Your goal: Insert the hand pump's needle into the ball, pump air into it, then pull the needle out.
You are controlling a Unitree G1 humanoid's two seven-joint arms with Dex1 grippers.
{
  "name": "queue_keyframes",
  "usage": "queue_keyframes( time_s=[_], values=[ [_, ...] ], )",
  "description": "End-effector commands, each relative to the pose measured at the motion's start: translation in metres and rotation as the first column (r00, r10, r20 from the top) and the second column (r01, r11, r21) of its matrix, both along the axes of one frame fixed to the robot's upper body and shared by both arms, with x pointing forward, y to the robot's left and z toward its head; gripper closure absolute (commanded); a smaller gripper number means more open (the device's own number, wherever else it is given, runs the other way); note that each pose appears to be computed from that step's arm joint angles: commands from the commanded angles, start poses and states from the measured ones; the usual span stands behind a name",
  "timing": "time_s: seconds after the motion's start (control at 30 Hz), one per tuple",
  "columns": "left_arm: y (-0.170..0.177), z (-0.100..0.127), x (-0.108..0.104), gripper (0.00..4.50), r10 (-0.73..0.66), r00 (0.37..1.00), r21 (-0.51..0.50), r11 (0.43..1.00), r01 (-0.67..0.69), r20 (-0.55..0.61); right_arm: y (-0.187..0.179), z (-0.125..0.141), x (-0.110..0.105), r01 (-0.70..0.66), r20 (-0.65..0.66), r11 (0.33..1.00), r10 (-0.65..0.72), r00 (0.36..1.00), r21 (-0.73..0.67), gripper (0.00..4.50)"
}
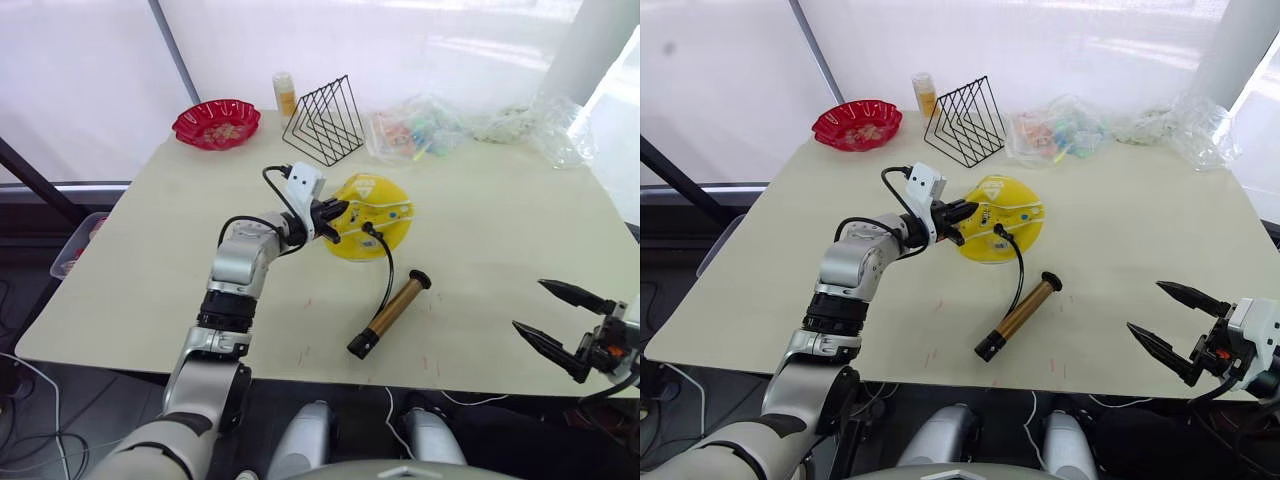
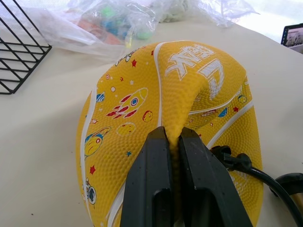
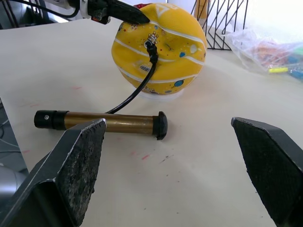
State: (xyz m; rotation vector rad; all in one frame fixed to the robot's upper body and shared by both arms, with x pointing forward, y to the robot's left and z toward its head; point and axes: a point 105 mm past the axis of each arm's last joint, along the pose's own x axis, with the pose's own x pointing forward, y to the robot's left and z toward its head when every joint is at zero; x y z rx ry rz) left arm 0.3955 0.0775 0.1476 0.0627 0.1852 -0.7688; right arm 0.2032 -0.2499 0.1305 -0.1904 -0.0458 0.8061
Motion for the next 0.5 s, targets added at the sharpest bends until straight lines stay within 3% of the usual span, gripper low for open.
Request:
queue_keyframes(
  time_s=[0.03, 0.07, 0.1, 0.3, 0.33, 0.5],
  values=[
    [-0.011, -0.024, -0.008, 4.5, -0.059, 0.994, 0.02, 0.998, 0.061, -0.09, -0.002, 0.011, -0.001, -0.014, 0.05, 1.0, 0.015, 0.999, -0.016, 0.07],
    [-0.011, -0.023, -0.007, 3.76, -0.059, 0.995, 0.022, 0.998, 0.061, -0.084, -0.002, 0.011, 0.0, -0.016, 0.052, 1.0, 0.017, 0.999, -0.014, 0.0],
    [-0.01, -0.022, -0.007, 3.46, -0.059, 0.995, 0.025, 0.998, 0.061, -0.08, -0.002, 0.011, 0.0, -0.018, 0.052, 1.0, 0.019, 0.998, -0.013, 0.0],
    [-0.009, -0.001, -0.009, 0.5, -0.089, 0.996, 0.002, 0.996, 0.089, -0.016, 0.001, 0.01, -0.001, -0.033, 0.055, 0.999, 0.033, 0.998, -0.006, 0.0],
    [-0.008, 0.003, -0.009, 0.24, -0.092, 0.996, -0.001, 0.996, 0.092, -0.003, 0.001, 0.01, -0.001, -0.034, 0.054, 0.999, 0.035, 0.998, -0.006, 0.0],
    [-0.005, 0.023, -0.013, 0.24, -0.11, 0.992, -0.001, 0.994, 0.11, 0.061, 0.004, 0.008, -0.001, -0.049, 0.051, 0.999, 0.049, 0.998, 0.0, 0.0]
  ],
)
